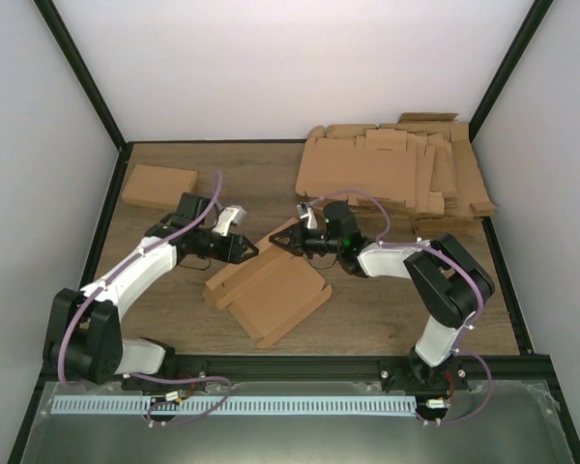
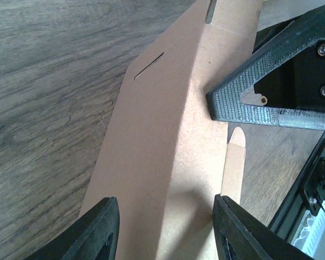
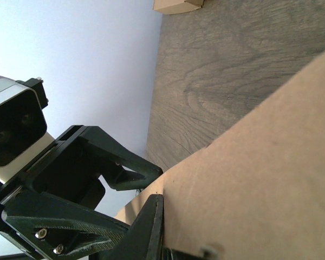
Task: Fold the paper box
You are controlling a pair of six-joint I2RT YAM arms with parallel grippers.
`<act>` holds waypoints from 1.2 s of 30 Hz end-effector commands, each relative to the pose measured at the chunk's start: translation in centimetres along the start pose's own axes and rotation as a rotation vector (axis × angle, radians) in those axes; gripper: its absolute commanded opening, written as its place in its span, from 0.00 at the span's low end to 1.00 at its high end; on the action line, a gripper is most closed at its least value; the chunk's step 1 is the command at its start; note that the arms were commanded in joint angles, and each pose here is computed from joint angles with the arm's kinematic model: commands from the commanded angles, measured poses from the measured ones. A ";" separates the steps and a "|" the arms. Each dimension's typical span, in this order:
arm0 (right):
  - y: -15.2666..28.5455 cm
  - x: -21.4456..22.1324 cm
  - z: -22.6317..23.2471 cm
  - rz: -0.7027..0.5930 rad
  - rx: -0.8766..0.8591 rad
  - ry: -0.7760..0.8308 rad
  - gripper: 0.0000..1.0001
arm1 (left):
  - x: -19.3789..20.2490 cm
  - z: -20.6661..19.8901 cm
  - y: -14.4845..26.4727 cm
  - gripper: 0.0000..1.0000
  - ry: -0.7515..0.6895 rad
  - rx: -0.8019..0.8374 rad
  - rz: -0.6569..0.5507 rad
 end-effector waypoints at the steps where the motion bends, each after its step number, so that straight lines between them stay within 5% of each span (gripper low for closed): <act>1: -0.7 0.3 -1.4 0.014 0.062 0.003 0.04 | 0.4 -0.1 0.5 0.50 0.026 -0.017 -0.007; 13: -0.9 0.0 -1.9 0.008 0.075 0.010 0.04 | 1.7 1.7 -0.4 0.43 0.093 -0.092 0.038; 24: -1.0 -0.1 -1.6 0.006 0.070 0.030 0.04 | 0.4 1.0 -0.2 0.36 0.006 -0.091 0.034; 29: -0.9 -0.3 -1.1 0.001 0.066 0.043 0.04 | -1.5 -0.3 0.9 0.57 -0.042 -0.064 -0.015; 36: -0.7 -0.5 -0.8 -0.009 0.070 0.054 0.05 | -2.6 -0.7 0.2 0.62 -0.105 -0.066 0.011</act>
Point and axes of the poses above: each gripper's point midway between its finger pads, its own y axis back along the fingers, its own z axis along the line the jaws close on, x = y × z, the point moved 2 cm from there along y, back along the fingers, and after that the axes turned 6 degrees about -y, right-handed, at the moved point
